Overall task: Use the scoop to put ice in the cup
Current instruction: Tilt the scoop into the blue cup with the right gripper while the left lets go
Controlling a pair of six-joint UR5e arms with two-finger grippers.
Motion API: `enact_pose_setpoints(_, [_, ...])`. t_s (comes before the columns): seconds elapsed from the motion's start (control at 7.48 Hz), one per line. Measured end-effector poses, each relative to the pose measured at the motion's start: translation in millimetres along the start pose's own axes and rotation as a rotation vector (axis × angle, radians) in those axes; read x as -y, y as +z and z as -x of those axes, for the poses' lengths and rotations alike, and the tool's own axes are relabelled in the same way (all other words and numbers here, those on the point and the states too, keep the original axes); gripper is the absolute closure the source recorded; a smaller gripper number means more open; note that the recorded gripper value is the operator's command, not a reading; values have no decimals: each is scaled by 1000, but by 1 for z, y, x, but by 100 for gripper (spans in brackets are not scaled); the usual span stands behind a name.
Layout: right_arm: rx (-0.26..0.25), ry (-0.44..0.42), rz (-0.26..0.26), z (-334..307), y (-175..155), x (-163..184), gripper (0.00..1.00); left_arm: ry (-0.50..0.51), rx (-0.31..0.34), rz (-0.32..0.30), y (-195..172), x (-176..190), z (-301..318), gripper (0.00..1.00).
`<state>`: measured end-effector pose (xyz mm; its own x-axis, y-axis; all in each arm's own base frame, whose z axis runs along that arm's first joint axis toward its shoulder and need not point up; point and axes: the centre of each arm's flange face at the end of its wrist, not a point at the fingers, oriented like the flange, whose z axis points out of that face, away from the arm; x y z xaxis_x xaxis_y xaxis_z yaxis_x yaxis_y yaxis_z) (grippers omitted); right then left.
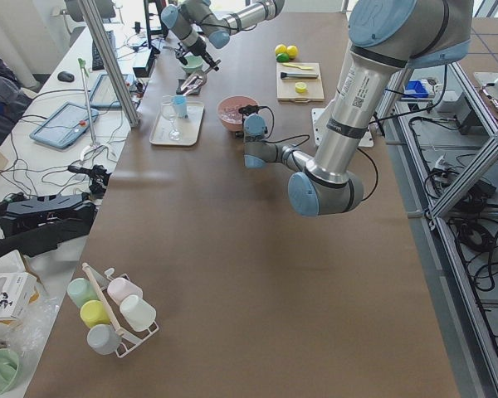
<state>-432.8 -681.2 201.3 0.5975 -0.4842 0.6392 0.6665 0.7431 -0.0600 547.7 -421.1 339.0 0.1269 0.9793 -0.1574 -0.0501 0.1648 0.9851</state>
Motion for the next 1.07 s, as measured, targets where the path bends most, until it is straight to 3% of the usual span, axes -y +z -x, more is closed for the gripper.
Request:
enact_pose_setpoints(0.53, [-13, -3, 53, 4, -13, 22, 100, 0, -3, 0, -1, -1, -1, 3])
enact_pose_setpoints(0.8, [-23, -4, 77, 5, -19, 28, 100, -10, -7, 16, -26, -2, 1, 3])
enact_pose_setpoints(1.07, [-32, -17, 86, 4, -25, 28, 100, -56, -4, 86, -66, 0, 32, 3])
